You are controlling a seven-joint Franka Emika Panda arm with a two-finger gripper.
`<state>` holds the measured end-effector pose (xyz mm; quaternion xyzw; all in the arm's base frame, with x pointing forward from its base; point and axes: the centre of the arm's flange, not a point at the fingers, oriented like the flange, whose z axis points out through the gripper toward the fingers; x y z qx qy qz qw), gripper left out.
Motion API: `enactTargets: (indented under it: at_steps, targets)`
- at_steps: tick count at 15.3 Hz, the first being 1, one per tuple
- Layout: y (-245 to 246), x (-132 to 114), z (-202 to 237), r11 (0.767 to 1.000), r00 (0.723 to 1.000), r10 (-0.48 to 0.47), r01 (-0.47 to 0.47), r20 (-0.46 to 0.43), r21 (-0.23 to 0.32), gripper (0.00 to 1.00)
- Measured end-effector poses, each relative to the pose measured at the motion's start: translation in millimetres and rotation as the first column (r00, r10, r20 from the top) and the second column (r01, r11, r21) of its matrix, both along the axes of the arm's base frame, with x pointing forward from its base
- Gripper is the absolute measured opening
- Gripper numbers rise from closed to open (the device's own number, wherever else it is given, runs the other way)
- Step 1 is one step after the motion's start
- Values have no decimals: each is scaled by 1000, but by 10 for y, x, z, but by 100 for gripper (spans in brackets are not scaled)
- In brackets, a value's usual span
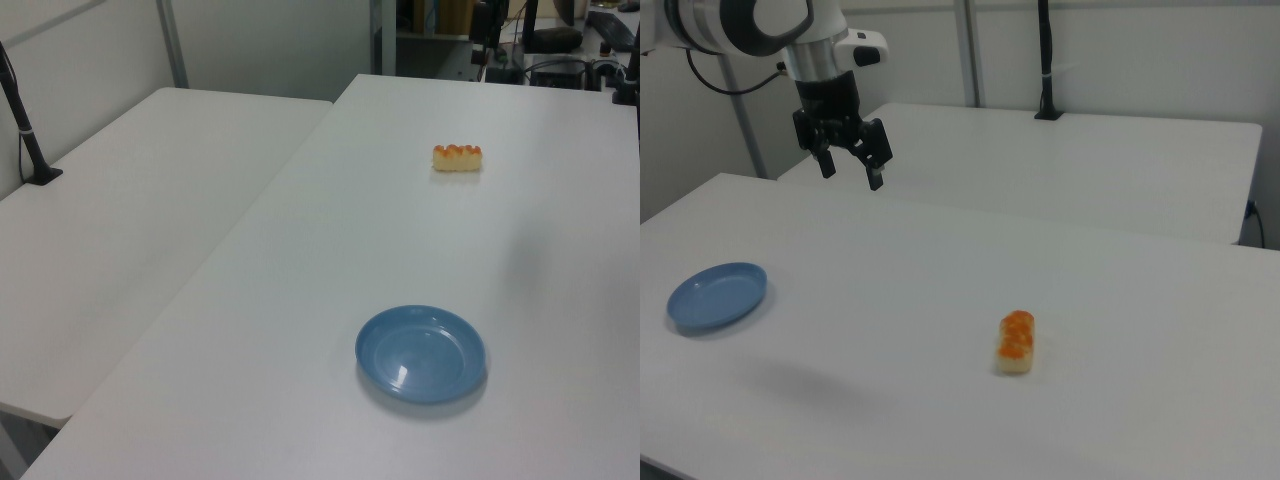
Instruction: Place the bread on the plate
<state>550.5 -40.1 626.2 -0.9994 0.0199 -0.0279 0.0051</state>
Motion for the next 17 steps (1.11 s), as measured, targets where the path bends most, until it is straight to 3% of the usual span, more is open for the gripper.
enactTargets:
  at_steps: [17]
  targets:
    - [8,-28,-15,1000,1000,1,-1,-22,2,100]
